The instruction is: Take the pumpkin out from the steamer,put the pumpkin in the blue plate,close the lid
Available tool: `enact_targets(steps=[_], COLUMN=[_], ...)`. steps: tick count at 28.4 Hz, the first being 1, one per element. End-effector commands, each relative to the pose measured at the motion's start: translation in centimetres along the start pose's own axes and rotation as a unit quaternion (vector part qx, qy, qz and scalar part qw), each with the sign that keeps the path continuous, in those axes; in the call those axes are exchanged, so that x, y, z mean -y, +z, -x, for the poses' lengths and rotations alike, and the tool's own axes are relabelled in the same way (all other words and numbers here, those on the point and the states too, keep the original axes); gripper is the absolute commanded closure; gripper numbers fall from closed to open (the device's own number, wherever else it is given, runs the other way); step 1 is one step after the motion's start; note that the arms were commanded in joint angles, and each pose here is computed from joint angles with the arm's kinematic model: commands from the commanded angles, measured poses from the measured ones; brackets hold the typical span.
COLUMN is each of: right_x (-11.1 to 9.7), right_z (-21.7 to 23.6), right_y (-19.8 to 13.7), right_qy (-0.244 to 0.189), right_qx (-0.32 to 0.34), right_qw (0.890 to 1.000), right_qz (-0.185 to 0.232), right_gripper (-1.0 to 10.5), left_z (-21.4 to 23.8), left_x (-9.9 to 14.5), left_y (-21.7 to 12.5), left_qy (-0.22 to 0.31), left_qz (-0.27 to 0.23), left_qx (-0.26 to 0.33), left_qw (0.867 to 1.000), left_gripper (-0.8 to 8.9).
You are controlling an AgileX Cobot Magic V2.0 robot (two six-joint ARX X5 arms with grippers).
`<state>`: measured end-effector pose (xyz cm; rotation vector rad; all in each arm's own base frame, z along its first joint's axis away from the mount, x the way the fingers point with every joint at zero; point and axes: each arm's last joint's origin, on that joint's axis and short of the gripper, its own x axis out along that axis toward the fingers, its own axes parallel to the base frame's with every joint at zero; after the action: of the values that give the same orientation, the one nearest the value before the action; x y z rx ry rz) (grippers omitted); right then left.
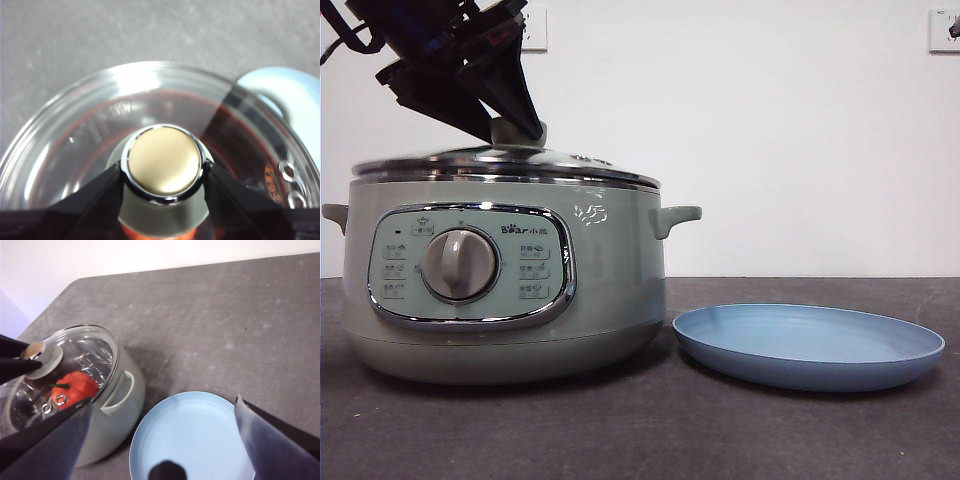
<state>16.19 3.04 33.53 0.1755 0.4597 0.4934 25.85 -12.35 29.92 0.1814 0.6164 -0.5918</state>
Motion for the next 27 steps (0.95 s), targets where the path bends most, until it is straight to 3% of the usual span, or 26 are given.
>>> enact_targets(steps=[1,9,15,21,27], right_x=[0.0,-0.1,-1.7,-4.4,-9.2], right_z=[0.0,-1.6,-4.6,-9.0,-13.9], right_y=[0.1,0.2,1.0,2.5,4.0], right_qy=[-0.001,0.020,0.068,0.124,0.185], right_qx=[0.003,-0.014,-0.058,-0.105,-0.159], right_qw=[1.000,1.000,0.996,0.985,0.964], right_qz=[-0.002,0.001,0.016,0.052,0.102], right_gripper=[4.7,4.7,4.7,4.7,4.7], left_z=[1.9,6.9,11.8,16.2,19.3], left_x=[0.3,0.6,1.1,1.4,1.6], left_y=[1.4,2.4,2.2,1.1,-0.4], left_qy=[0.003,0.056,0.116,0.187,0.260], left_qz=[-0.017,-0.023,-0.017,-0.002,0.019], left_qx=[0.067,0.148,0.201,0.232,0.239], left_qw=[0.998,0.987,0.973,0.955,0.935], left_gripper=[8.22,8.22,8.22,8.22,8.22])
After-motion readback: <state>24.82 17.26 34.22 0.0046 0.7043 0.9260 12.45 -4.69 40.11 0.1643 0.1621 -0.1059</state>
